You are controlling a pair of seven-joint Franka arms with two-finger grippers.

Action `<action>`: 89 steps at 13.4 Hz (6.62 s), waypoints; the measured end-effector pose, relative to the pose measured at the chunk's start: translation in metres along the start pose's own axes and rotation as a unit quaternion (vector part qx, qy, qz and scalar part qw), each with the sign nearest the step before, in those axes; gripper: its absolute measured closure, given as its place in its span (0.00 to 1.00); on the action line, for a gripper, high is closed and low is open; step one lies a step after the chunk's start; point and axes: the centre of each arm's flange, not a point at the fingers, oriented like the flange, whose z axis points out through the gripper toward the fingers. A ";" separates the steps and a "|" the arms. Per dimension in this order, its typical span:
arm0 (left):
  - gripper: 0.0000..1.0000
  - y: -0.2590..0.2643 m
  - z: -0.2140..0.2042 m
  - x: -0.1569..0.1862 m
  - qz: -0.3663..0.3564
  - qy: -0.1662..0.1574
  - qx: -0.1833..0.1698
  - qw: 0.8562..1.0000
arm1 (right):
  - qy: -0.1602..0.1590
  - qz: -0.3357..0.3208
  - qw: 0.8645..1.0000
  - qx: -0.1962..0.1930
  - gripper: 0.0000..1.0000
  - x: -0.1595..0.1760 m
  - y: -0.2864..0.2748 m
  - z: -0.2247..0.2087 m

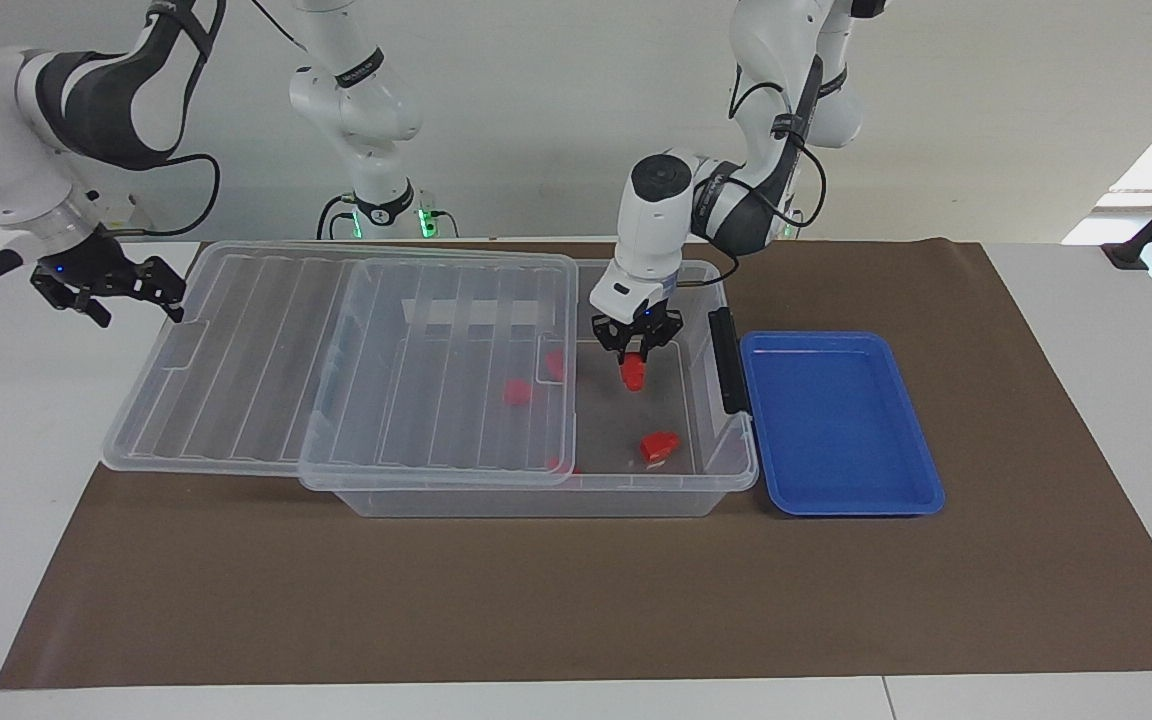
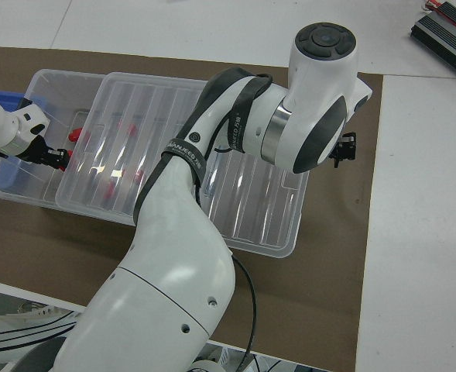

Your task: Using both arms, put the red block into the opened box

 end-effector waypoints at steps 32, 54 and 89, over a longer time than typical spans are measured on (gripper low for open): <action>0.00 -0.303 -0.154 0.119 -0.007 0.056 0.016 0.998 | -0.053 0.047 0.997 -0.002 0.00 -0.007 -0.117 -0.067; 0.00 -0.336 -0.229 0.111 -0.018 0.021 0.017 0.999 | -0.028 0.054 0.998 -0.003 0.00 -0.005 -0.110 -0.073; 0.00 -0.337 -0.229 0.111 -0.019 0.017 0.017 1.000 | 0.012 0.038 0.999 -0.004 0.99 -0.004 -0.011 0.066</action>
